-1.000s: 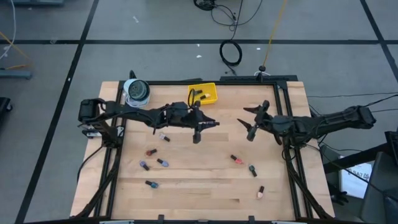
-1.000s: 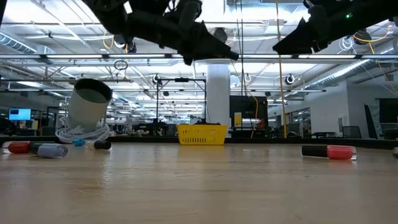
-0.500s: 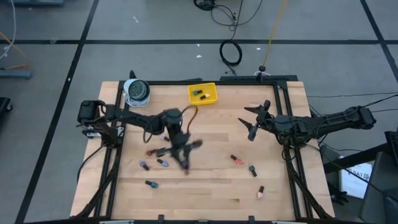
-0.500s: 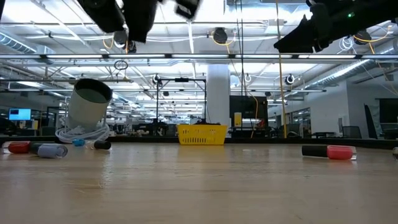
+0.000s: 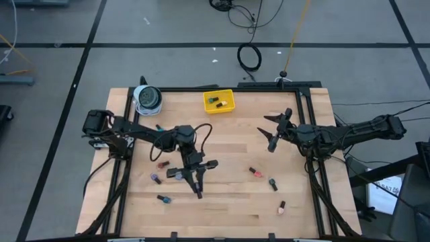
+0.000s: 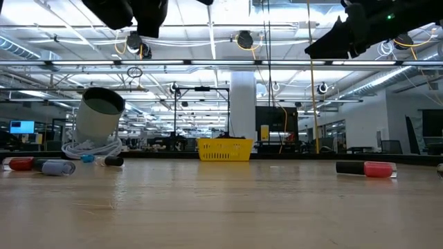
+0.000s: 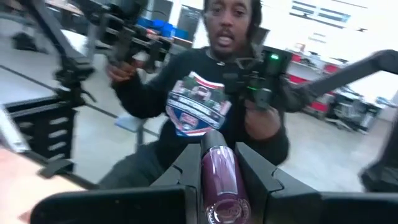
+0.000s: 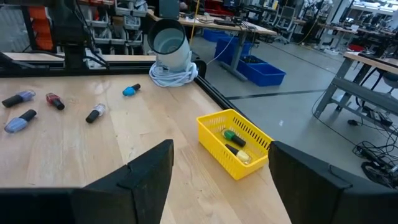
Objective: Pick & Place Nail Polish
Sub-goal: Put the right purple nail polish bottle into the yellow bin
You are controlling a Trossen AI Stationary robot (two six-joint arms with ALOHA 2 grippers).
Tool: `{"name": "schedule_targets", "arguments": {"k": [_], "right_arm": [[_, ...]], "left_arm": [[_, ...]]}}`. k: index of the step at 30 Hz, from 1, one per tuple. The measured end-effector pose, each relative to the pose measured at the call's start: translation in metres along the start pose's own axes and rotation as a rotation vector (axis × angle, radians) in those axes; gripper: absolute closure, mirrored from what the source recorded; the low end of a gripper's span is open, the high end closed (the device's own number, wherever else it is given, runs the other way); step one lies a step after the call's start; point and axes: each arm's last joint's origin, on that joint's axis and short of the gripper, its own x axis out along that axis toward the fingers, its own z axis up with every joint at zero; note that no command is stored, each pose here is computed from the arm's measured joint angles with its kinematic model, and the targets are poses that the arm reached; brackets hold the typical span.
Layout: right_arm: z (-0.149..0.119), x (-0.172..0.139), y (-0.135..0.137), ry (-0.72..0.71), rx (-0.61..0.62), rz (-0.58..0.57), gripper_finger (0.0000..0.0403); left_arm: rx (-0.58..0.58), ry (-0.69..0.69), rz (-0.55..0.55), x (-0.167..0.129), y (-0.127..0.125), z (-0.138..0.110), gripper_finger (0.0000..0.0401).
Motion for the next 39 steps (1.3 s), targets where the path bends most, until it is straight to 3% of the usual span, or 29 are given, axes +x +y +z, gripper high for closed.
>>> {"name": "schedule_targets", "arguments": {"k": [3,6,10,15,23,27,32,39], "right_arm": [[0.0,0.0,0.0,0.0,0.001,0.0,0.0154],[0.0,0.0,0.0,0.0,0.001,0.0,0.0154],[0.0,0.0,0.0,0.0,0.001,0.0,0.0154],[0.0,0.0,0.0,0.0,-0.002,0.0,0.0154],[0.0,0.0,0.0,0.0,-0.002,0.0,0.0154],[0.0,0.0,0.0,0.0,0.0,0.0,0.0154],[0.0,0.0,0.0,0.0,0.0,0.0,0.0154],[0.0,0.0,0.0,0.0,-0.009,0.0,0.0154]], "left_arm": [[0.041,-0.052,0.097,-0.005,0.003,0.006,0.035],[0.146,-0.243,0.237,-0.015,-0.005,0.035,0.035],[0.427,-0.526,0.156,-0.023,-0.041,0.071,0.035],[0.508,-0.571,0.196,-0.024,-0.056,0.085,0.035],[0.405,-0.47,0.298,-0.027,-0.032,0.07,0.035],[0.294,-0.336,0.52,-0.032,-0.007,0.051,0.035],[0.198,-0.133,0.973,-0.038,0.014,0.023,0.035],[0.196,-0.09,1.099,-0.048,0.018,0.02,0.035]]}}
